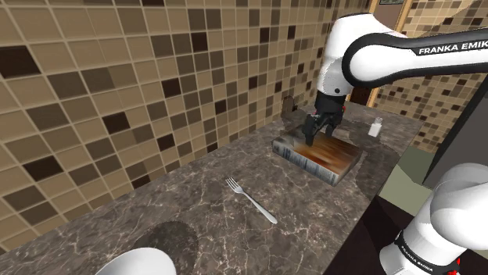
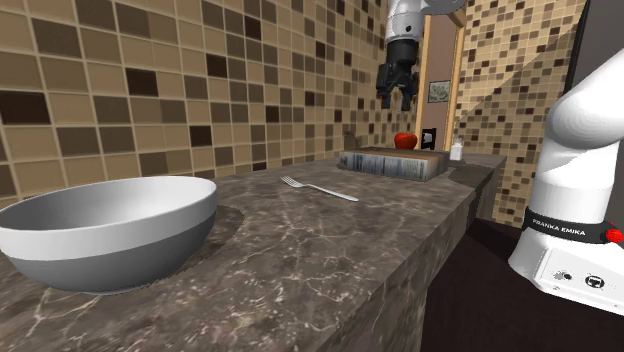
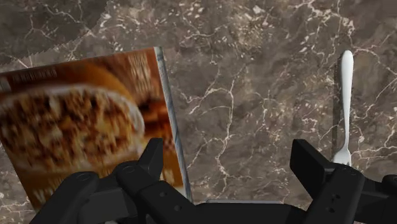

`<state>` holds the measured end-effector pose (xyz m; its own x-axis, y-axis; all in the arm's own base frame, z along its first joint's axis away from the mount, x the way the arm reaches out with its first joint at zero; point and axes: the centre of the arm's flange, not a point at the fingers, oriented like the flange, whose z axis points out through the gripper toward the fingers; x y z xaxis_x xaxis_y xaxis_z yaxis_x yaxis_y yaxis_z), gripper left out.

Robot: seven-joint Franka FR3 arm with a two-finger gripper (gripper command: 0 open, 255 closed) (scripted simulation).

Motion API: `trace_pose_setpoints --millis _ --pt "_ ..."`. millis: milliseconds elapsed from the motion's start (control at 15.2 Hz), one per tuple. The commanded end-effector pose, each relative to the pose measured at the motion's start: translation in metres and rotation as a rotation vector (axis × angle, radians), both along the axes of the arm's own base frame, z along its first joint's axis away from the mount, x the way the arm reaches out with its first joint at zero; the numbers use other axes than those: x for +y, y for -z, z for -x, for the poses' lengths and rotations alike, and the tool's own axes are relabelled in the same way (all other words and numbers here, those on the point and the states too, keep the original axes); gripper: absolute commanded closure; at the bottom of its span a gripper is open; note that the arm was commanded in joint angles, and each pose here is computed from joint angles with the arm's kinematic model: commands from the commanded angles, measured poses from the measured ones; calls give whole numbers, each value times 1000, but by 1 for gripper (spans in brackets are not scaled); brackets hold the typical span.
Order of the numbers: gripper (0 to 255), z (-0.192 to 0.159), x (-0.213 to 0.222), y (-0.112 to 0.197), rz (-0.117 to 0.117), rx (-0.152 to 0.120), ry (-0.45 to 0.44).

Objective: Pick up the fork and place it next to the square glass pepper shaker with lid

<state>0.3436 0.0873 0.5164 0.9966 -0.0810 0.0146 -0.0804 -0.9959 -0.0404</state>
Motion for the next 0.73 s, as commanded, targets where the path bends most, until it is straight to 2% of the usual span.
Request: trace_pose_setpoints --millis 0,660 --pt "0 -9 20 13 2 -6 7" --pt "0 -58 124 79 19 -30 34"
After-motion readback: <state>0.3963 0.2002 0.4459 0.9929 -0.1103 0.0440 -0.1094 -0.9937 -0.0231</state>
